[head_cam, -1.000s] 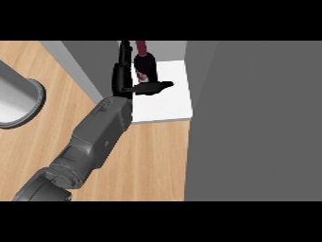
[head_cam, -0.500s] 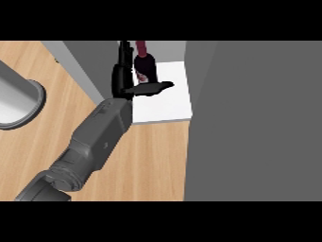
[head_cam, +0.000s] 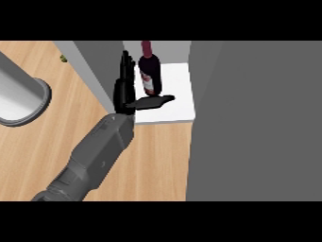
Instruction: Pick up the wine, place it into the cabinet and close the cabinet
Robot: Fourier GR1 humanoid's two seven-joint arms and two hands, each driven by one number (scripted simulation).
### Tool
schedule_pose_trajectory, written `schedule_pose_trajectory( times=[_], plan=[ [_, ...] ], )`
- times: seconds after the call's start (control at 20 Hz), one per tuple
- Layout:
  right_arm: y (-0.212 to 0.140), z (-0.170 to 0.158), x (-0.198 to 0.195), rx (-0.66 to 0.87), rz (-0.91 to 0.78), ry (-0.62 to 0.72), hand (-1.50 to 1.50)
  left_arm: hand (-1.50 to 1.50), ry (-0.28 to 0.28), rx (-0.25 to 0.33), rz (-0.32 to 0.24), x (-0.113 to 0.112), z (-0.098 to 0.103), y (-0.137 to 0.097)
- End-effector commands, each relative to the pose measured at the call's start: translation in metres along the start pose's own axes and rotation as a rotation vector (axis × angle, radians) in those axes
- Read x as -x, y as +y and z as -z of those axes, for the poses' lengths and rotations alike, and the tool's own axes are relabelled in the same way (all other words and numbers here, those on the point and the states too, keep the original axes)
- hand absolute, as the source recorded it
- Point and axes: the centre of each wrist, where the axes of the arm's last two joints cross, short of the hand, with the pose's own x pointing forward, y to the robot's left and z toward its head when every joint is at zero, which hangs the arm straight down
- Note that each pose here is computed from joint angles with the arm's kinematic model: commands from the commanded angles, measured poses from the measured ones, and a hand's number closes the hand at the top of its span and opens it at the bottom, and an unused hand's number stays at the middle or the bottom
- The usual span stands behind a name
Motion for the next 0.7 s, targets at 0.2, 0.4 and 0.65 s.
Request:
schedule_pose_trajectory(
  times=[0.2,0.4,0.65],
  plan=[
    [-0.019,-0.013,-0.015,0.049,-0.011,-0.018,-1.50,-1.50,0.021,0.034,-0.025,-0.004,-0.069,-0.032],
    [-0.004,-0.028,-0.024,0.033,-0.009,-0.015,-1.50,-1.50,-0.006,0.036,-0.012,-0.010,-0.102,-0.044],
    [-0.008,-0.027,-0.017,0.051,-0.027,-0.022,-1.50,-1.50,-0.039,0.058,-0.037,-0.030,-0.128,-0.048]
  ],
)
